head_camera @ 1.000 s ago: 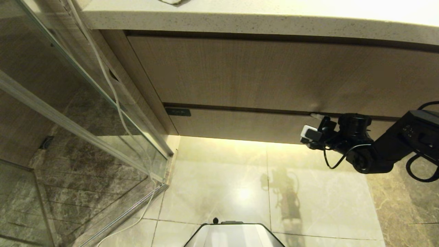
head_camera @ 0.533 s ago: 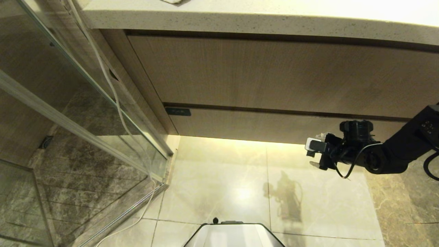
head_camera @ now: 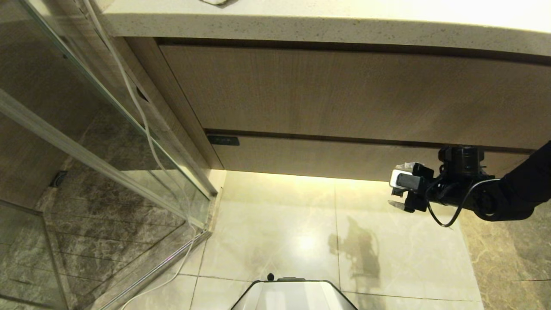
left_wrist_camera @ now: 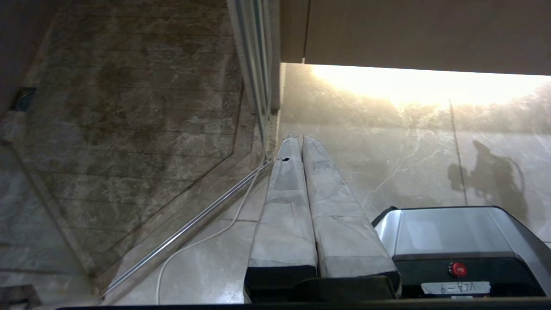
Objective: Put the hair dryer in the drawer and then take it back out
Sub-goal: Pull open the drawer
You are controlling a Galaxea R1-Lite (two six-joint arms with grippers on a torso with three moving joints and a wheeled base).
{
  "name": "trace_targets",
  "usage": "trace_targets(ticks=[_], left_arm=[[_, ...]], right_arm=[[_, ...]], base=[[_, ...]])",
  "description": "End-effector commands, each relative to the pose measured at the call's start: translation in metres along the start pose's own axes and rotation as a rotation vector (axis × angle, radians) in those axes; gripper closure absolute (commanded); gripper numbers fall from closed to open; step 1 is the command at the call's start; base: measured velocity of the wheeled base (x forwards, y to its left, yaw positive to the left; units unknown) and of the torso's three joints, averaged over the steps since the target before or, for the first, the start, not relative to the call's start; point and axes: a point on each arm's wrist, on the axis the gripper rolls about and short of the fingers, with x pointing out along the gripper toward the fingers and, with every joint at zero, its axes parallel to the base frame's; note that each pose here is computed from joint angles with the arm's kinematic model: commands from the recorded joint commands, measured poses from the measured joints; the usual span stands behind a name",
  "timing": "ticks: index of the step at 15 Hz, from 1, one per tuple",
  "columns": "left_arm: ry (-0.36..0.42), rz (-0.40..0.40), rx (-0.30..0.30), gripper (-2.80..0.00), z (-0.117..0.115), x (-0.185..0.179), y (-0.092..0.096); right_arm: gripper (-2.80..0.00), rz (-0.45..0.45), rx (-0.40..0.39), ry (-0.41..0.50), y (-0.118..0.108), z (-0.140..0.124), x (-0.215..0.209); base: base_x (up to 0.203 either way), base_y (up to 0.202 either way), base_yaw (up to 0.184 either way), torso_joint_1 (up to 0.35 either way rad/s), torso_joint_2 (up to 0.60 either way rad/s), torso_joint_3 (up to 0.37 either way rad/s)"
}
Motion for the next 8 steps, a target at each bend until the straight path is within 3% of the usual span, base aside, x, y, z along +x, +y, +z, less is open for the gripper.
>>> trace_targets(ticks=[1,8], left_arm=[[0.0,0.0,0.0,0.0,0.0,0.0,0.0],[-0.002,0.0,0.0,0.0,0.0,0.0,0.0]], right_arm=[[-2.8,-0.02,-0.026,-0.118,-0.007,0.001,-0.008],[-2.8,-0.067,-0.057,-0.218,-0.009,-0.006,0.016]], base=[[0.0,0.0,0.0,0.0,0.0,0.0],[0.0,0.0,0.0,0.0,0.0,0.0]])
